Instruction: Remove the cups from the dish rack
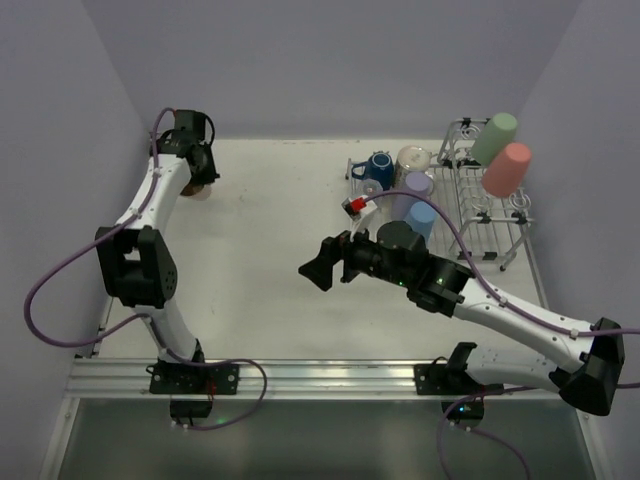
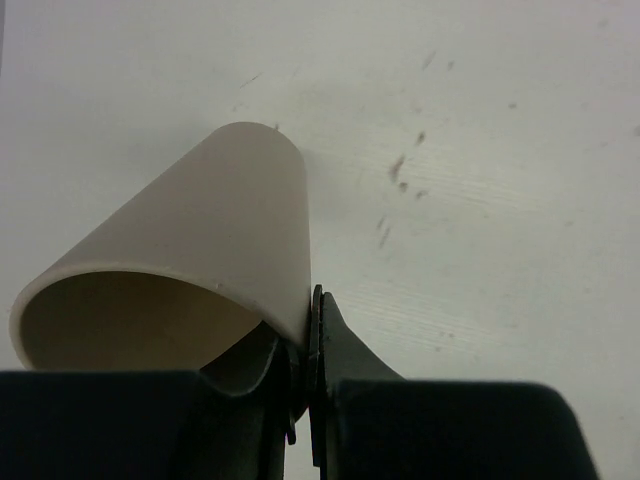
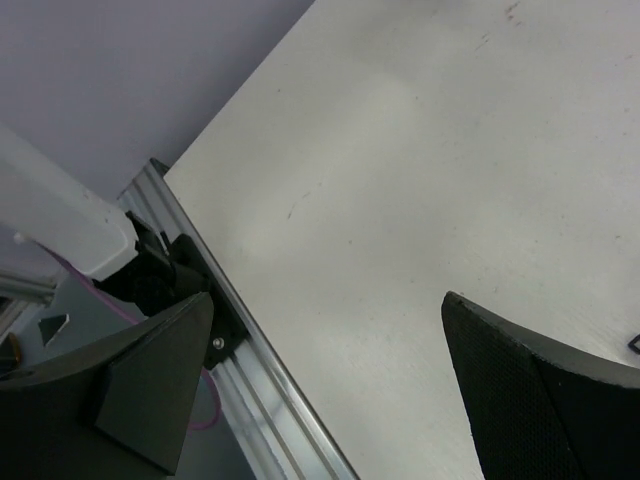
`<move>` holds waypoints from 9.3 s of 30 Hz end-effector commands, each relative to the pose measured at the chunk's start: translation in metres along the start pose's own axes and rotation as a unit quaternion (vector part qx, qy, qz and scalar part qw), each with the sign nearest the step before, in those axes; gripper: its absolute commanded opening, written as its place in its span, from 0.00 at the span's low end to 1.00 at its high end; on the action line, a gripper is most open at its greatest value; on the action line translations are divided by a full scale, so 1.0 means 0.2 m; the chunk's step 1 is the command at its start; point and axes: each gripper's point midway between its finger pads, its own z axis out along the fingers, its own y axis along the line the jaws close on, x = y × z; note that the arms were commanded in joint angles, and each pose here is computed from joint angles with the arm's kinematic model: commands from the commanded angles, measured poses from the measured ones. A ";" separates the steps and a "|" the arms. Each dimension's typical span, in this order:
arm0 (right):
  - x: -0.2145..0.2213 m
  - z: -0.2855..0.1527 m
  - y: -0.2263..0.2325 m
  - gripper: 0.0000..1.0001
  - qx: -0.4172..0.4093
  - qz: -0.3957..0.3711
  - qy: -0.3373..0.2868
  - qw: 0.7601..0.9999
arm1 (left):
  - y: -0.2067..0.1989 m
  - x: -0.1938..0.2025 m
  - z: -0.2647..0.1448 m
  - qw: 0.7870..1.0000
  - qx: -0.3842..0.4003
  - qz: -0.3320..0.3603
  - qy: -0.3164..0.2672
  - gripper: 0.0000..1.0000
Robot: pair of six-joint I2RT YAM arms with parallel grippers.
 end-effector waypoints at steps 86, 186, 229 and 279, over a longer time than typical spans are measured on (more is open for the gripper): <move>-0.27 -0.49 -1.33 0.97 0.601 -0.017 -0.012 0.799 | -0.68 0.80 -1.19 0.840 0.473 0.174 -0.204 1.00; -0.33 -0.11 -0.24 0.99 -0.089 0.143 -0.113 0.979 | -0.74 0.17 -1.17 0.915 0.307 0.026 -0.261 0.00; 0.17 -0.27 -0.20 0.99 -0.050 0.068 -0.042 0.996 | 0.12 -0.31 -0.28 0.997 -0.074 -0.002 -0.020 0.00; 0.17 -0.22 -0.24 0.99 -0.016 0.052 -0.022 0.998 | 0.25 -0.23 0.18 0.997 -0.060 -0.002 0.049 0.33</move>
